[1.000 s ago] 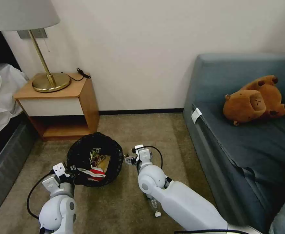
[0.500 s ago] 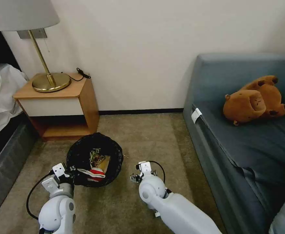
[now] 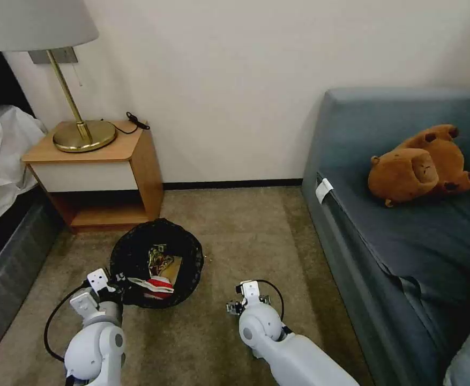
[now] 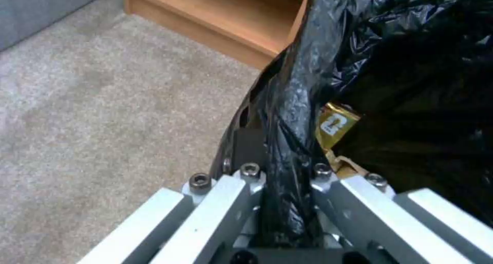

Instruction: Pick up the trash bin, then pick up the garbage on the floor and place it into the trash bin.

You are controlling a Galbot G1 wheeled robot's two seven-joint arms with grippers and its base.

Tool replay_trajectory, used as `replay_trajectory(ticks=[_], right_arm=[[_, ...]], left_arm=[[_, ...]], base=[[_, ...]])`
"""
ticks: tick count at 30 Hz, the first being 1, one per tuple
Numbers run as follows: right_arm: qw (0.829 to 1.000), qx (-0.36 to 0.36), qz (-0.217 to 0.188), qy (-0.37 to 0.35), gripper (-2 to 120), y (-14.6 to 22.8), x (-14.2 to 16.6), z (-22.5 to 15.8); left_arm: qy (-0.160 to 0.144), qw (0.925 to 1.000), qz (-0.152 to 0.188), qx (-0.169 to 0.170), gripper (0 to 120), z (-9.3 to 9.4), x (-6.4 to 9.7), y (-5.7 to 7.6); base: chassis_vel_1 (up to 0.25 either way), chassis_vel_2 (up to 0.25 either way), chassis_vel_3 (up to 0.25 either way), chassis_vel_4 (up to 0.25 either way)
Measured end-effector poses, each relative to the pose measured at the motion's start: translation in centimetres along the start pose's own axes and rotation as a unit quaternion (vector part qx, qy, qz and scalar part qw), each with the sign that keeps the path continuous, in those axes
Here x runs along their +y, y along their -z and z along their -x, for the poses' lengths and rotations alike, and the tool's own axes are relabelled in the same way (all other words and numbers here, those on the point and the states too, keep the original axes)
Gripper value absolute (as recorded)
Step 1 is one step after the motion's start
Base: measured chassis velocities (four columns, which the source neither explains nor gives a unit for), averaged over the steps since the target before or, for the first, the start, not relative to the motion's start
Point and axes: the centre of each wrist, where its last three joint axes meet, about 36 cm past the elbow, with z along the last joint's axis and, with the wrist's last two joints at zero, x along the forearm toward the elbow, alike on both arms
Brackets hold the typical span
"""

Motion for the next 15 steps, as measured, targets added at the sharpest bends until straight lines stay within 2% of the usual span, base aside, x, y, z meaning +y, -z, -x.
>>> replay_trajectory(ticks=[15], right_arm=[[1.0,0.001,0.001,-0.001,100,-1.9,0.2,1.7]], left_arm=[[0.004,1.0,0.005,-0.003,1,-0.4,0.3,0.0]], base=[[0.0,0.0,0.0,0.0]])
